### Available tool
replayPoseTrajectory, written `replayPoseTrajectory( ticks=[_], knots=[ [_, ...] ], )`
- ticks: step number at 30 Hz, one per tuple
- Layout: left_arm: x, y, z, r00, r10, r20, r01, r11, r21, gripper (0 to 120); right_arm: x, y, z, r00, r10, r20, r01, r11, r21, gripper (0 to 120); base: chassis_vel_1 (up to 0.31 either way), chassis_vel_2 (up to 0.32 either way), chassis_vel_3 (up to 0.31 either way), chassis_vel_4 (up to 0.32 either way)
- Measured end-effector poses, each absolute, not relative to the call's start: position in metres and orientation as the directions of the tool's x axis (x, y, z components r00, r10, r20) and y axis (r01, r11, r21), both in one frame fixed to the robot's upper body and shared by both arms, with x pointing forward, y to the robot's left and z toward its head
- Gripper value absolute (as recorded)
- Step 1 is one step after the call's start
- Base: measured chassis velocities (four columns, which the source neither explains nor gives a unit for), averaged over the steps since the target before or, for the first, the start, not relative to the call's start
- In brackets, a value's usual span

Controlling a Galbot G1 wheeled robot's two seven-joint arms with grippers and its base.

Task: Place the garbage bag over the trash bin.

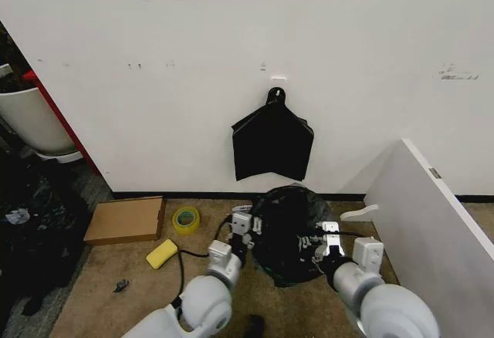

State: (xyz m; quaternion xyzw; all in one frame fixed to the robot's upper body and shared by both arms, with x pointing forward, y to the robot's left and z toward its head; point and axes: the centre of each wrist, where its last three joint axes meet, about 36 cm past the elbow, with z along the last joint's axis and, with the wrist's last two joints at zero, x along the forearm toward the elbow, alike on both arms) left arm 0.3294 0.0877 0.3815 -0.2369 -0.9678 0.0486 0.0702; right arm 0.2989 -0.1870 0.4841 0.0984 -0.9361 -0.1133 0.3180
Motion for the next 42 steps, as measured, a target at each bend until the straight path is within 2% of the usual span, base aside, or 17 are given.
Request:
replayPoseTrajectory(
  ticks=[16, 42],
  knots=[
    [0.308, 0.088, 0.38, -0.863, 0.494, 0.101, 0.487, 0.869, -0.087, 4, 0.349, -0.142, 0.417, -0.727, -0.029, 0.686, -0.015, 1.0, 0.026, 0, 0.0, 0.0, 0.0, 0.0],
    [0.297, 0.105, 0.392, -0.847, 0.525, 0.085, 0.516, 0.85, -0.111, 4, 0.37, -0.141, 0.385, -0.697, -0.001, 0.717, -0.038, 0.999, -0.036, 0, 0.0, 0.0, 0.0, 0.0]
  ],
)
